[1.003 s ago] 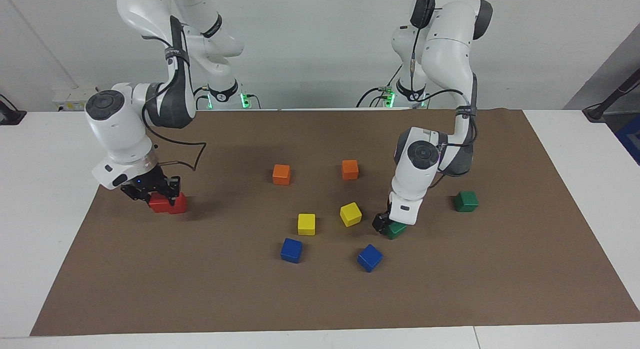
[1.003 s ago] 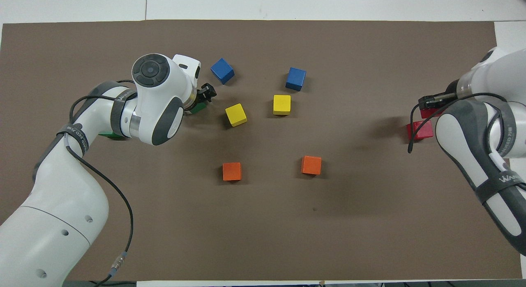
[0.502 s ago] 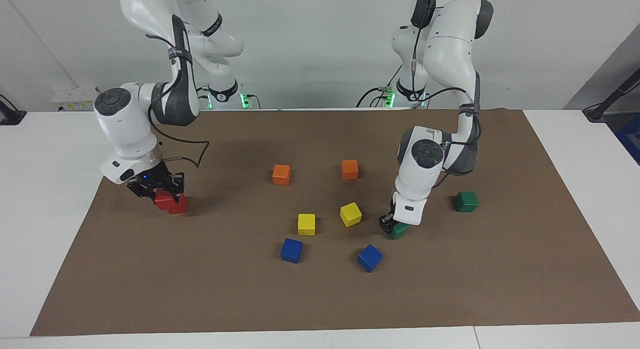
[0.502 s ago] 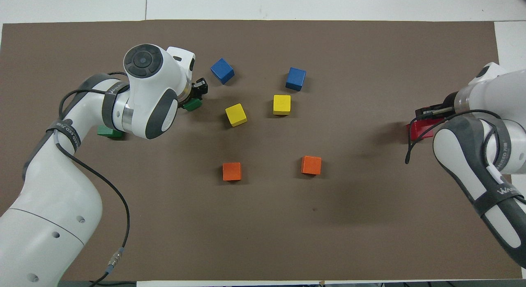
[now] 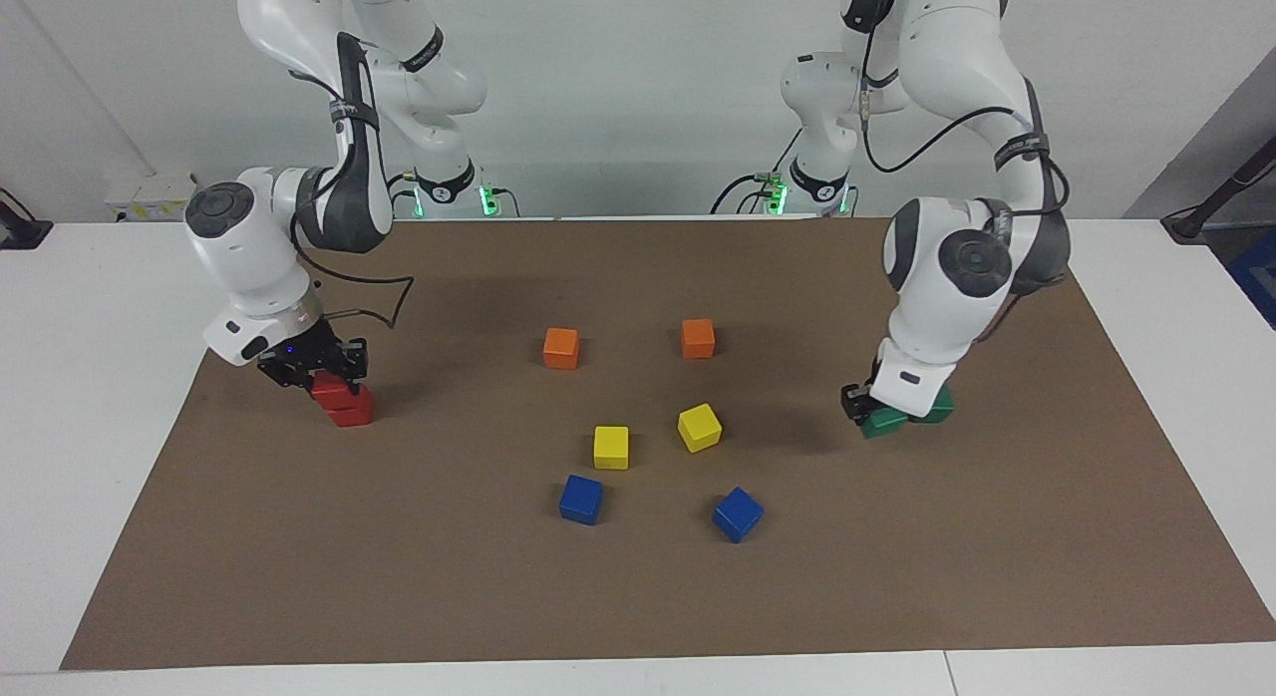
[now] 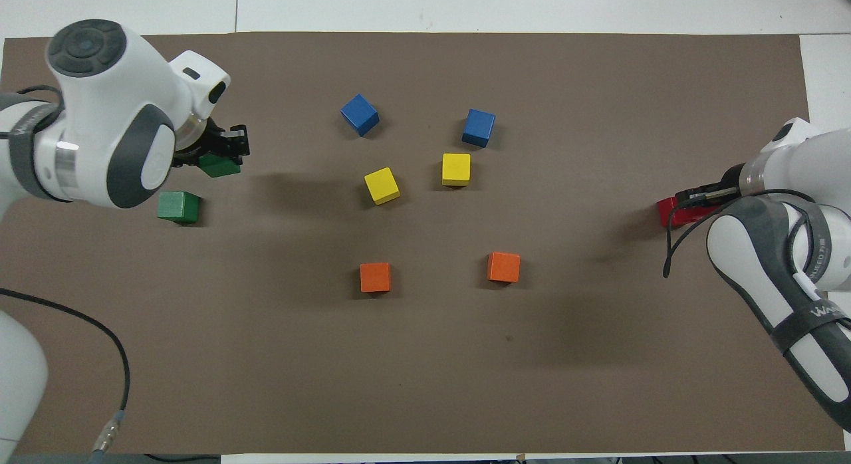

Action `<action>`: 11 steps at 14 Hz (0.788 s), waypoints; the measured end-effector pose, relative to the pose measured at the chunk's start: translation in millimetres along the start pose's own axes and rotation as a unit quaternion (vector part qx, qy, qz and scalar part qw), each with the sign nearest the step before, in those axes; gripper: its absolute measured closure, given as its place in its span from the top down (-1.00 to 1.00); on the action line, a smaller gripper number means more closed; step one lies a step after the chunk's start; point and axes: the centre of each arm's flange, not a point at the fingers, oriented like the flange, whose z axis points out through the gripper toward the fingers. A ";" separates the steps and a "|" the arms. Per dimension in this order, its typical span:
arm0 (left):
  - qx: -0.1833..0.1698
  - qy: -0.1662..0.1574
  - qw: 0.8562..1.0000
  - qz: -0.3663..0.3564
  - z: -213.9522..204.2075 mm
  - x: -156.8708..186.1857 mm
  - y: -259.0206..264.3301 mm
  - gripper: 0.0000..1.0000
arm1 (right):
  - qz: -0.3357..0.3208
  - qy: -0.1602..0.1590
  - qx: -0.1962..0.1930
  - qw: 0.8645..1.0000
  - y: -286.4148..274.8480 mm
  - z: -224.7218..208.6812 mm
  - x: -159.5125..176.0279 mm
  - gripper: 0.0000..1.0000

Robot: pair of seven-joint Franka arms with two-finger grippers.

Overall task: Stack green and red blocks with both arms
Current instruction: 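Set the red block on the red block while the left gripper carries green, then lower the green block onto the green block with the left gripper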

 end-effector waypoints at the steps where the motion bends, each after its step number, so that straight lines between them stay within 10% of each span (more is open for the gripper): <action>1: 0.001 -0.004 1.000 0.025 -1.2 -0.1 -17.2 0.10 | 0.001 -0.001 0.000 1.000 1.2 1.2 -1.1 0.10; 11: -0.047 -0.020 0.997 0.065 30.2 -10.8 -116.3 0.10 | 0.001 -0.009 0.003 1.000 -0.3 8.6 -6.0 0.10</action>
